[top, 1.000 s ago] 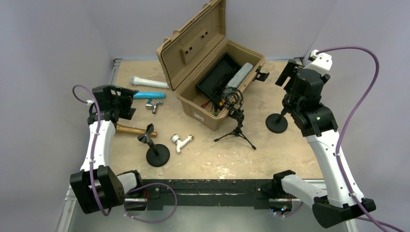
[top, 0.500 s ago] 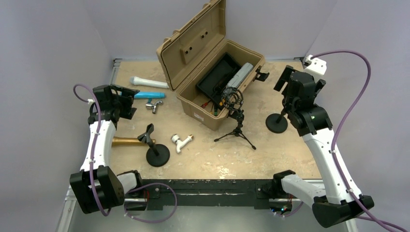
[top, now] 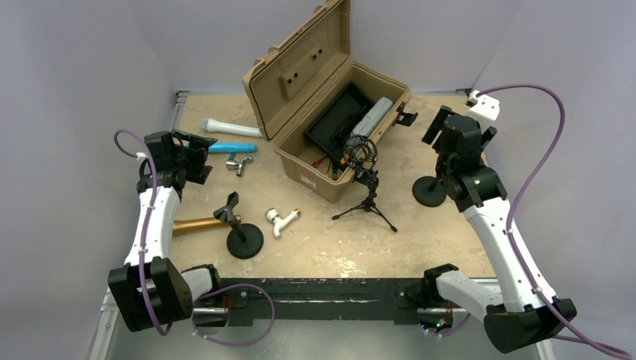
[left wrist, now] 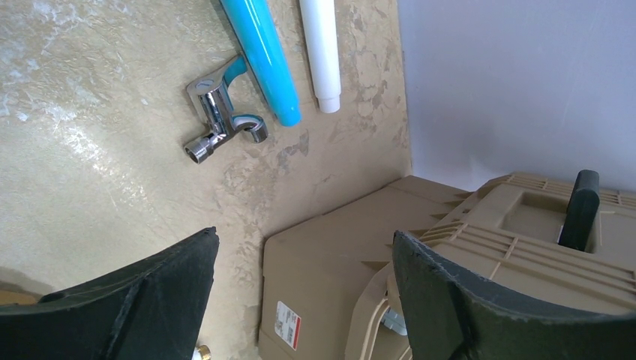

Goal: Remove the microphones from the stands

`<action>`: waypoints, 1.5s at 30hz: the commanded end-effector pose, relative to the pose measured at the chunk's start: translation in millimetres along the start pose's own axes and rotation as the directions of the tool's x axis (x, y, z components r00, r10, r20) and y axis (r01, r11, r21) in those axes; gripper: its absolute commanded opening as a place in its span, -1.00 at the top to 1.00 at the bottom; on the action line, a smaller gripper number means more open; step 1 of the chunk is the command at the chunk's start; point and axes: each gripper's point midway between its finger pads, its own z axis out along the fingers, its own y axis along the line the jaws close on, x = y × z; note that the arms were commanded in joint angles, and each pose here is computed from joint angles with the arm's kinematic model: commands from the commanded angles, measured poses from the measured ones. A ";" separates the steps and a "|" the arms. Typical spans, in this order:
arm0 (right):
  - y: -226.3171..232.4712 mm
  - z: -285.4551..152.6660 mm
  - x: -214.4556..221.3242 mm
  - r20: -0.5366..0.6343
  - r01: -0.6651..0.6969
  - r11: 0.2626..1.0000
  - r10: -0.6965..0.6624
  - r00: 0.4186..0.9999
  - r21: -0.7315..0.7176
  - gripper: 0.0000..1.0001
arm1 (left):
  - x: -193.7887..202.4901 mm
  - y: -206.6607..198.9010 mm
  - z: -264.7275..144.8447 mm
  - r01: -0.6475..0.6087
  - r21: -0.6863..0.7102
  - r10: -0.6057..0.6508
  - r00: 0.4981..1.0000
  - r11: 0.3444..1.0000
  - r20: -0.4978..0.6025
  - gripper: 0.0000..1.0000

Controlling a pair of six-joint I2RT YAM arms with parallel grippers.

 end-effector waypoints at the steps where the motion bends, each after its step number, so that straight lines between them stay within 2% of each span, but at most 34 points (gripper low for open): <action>1: 3.4 5.3 8.4 -0.016 -0.027 0.999 0.027 1.000 -0.018 -0.48 | -3.9 -21.1 -5.8 -0.032 0.071 0.031 0.999 0.997 0.013 -0.66; 22: -1.9 24.3 50.4 -0.094 0.003 1.000 -0.003 0.996 -0.002 -0.44 | -2.6 -20.6 -3.9 -0.027 0.073 0.026 1.000 0.997 0.005 -0.65; 29: 17.2 33.9 22.2 -0.061 -0.013 0.999 0.011 0.998 -0.032 -0.48 | -0.6 -25.9 -3.9 -0.034 0.100 0.034 0.999 0.994 -0.007 -0.65; 32: 27.7 35.0 3.7 -0.042 -0.009 0.998 0.007 0.999 -0.063 -0.55 | 2.7 -43.9 -8.9 -0.091 0.174 0.096 0.995 0.981 -0.018 -0.65; 34: 36.4 32.5 -7.2 -0.032 0.000 0.994 -0.004 0.999 -0.106 -0.64 | 8.3 -70.8 -21.9 -0.199 0.281 0.212 0.977 0.939 -0.014 -0.65; 36: 51.1 26.8 -13.7 -0.031 0.017 0.980 -0.024 0.999 -0.197 -0.71 | 12.8 -98.8 -44.3 -0.329 0.364 0.341 0.940 0.871 0.034 -0.65; 41: 78.8 16.2 0.0 -0.074 0.005 0.930 -0.035 0.997 -0.367 -0.78 | 29.0 -137.8 -84.3 -0.554 0.434 0.558 0.819 0.711 0.132 -0.65; 45: 83.8 8.9 14.6 -0.116 0.001 0.908 -0.055 0.992 -0.419 -0.80 | 66.5 -163.0 -117.5 -0.672 0.507 0.693 0.697 0.540 0.185 -0.65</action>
